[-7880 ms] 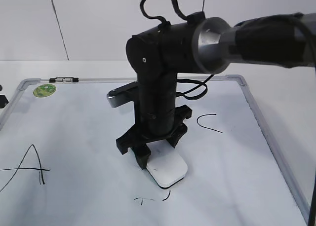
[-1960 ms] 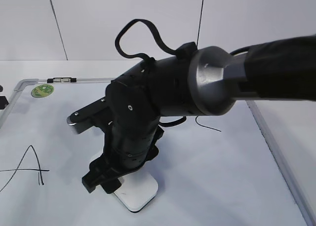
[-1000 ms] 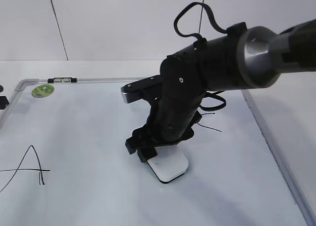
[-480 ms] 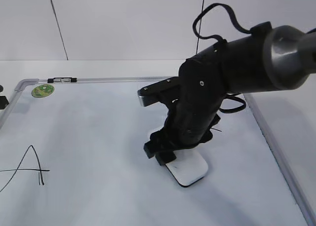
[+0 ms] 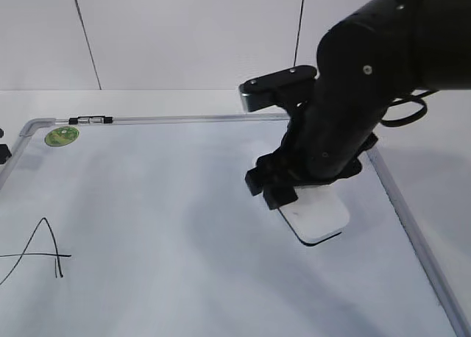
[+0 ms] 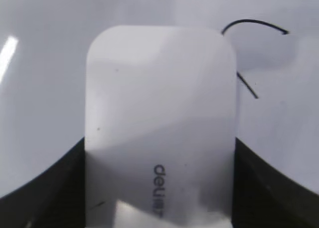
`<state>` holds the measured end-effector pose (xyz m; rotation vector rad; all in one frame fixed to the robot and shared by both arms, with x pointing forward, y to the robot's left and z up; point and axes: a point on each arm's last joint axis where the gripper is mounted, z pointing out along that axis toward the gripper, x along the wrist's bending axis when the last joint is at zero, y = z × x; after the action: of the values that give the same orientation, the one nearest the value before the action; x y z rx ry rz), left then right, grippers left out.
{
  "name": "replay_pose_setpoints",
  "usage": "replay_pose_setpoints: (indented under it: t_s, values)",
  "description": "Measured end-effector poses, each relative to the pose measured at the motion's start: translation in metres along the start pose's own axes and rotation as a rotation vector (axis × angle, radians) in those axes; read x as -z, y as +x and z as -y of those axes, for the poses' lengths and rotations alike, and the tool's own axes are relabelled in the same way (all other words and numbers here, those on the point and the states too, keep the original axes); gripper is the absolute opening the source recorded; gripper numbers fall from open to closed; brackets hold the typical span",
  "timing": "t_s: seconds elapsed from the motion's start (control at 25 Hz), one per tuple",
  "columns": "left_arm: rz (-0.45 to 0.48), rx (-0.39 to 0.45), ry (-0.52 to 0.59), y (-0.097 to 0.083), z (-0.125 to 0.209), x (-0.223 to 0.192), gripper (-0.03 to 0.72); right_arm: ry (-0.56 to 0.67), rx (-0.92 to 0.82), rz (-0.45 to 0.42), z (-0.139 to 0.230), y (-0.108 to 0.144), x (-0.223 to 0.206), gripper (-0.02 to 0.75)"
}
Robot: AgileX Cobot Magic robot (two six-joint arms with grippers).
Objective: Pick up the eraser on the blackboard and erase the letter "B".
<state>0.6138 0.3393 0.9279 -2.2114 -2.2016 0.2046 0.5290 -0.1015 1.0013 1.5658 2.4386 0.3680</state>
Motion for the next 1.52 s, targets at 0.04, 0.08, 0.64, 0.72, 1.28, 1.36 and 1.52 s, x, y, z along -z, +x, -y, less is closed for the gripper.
replay_pose_setpoints:
  t_s: [0.04,0.08,0.64,0.72,1.28,1.36,1.52]
  values:
    - [0.0,0.0,0.0,0.0,0.0,0.0,0.013,-0.001,-0.017,0.019,0.0,-0.005,0.002,0.517]
    - [0.0,0.0,0.002,0.0,0.0,0.0,0.013,0.007,-0.031,0.041,0.0,-0.011,0.002,0.517]
    - [0.0,0.0,0.002,0.0,0.0,0.0,0.013,-0.015,-0.297,0.161,-0.001,-0.121,-0.003,0.511]
    - [0.0,0.0,0.002,0.0,0.0,0.0,0.013,-0.035,-0.303,0.166,-0.002,-0.127,-0.003,0.511]
    - [0.0,0.0,0.002,0.0,0.0,0.0,0.013,-0.001,-0.3,0.14,-0.004,-0.131,-0.043,0.51]
    - [0.0,0.0,0.002,0.0,0.0,0.0,0.013,0.013,-0.306,0.133,-0.004,-0.131,-0.048,0.51]
    - [0.0,0.0,0.002,0.0,0.0,0.0,0.013,0.034,-0.305,0.132,-0.002,-0.13,-0.057,0.51]
